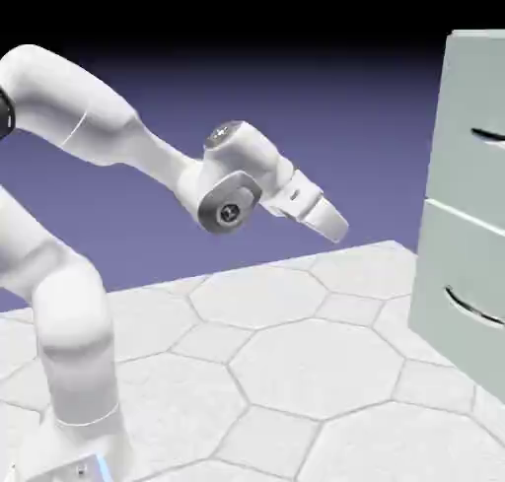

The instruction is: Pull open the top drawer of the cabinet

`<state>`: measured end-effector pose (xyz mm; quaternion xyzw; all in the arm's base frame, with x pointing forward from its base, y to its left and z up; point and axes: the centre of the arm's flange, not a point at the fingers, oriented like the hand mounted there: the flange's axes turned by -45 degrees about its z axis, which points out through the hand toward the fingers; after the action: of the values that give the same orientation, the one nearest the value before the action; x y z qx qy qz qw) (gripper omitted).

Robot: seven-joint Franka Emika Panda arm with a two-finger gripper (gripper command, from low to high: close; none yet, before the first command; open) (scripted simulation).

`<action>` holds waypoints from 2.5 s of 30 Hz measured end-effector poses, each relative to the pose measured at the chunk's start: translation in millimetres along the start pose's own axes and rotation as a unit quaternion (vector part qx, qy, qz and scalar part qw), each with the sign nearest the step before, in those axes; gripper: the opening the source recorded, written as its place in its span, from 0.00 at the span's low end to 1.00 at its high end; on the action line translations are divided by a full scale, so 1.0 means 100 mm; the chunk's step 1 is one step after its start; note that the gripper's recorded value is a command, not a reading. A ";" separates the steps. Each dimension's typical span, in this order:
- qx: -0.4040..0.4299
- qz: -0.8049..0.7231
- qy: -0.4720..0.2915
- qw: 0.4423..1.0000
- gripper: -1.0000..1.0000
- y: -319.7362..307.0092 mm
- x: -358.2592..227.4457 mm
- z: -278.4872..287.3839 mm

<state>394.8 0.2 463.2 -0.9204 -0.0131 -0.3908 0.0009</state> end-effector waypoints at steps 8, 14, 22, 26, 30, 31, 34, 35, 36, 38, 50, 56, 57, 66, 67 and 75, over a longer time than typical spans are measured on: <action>0.016 0.096 0.023 0.995 0.50 0.29 0.42 0.04; 0.034 0.167 0.044 0.984 0.50 0.48 0.68 0.09; 0.064 0.258 0.075 0.961 0.50 0.69 0.95 0.19; 0.082 0.302 0.092 0.945 0.50 0.76 1.07 0.25; 0.101 0.345 0.110 0.927 0.50 0.82 1.17 0.32; 0.105 0.356 0.114 0.921 0.50 0.83 1.20 0.34; 0.120 0.388 0.128 0.905 0.50 0.85 1.27 0.40; 0.125 0.398 0.133 0.899 0.50 0.86 1.30 0.42; 0.130 0.408 0.138 0.893 0.50 0.86 1.32 0.44; 0.140 0.428 0.148 0.880 0.50 0.87 1.37 0.49; 0.199 0.543 0.207 0.789 0.50 0.84 1.69 0.77; 0.226 0.596 0.236 0.733 0.50 0.79 1.88 0.90; 0.230 0.605 0.241 0.724 0.50 0.78 1.91 0.92; 0.258 0.662 0.271 0.650 0.50 0.72 2.17 1.06; 0.258 0.662 0.271 0.650 0.50 0.72 2.23 1.11; 0.258 0.662 0.271 0.650 0.00 0.73 2.51 1.41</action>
<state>672.9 -65.0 546.4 -0.5002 0.4998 -0.4998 0.5002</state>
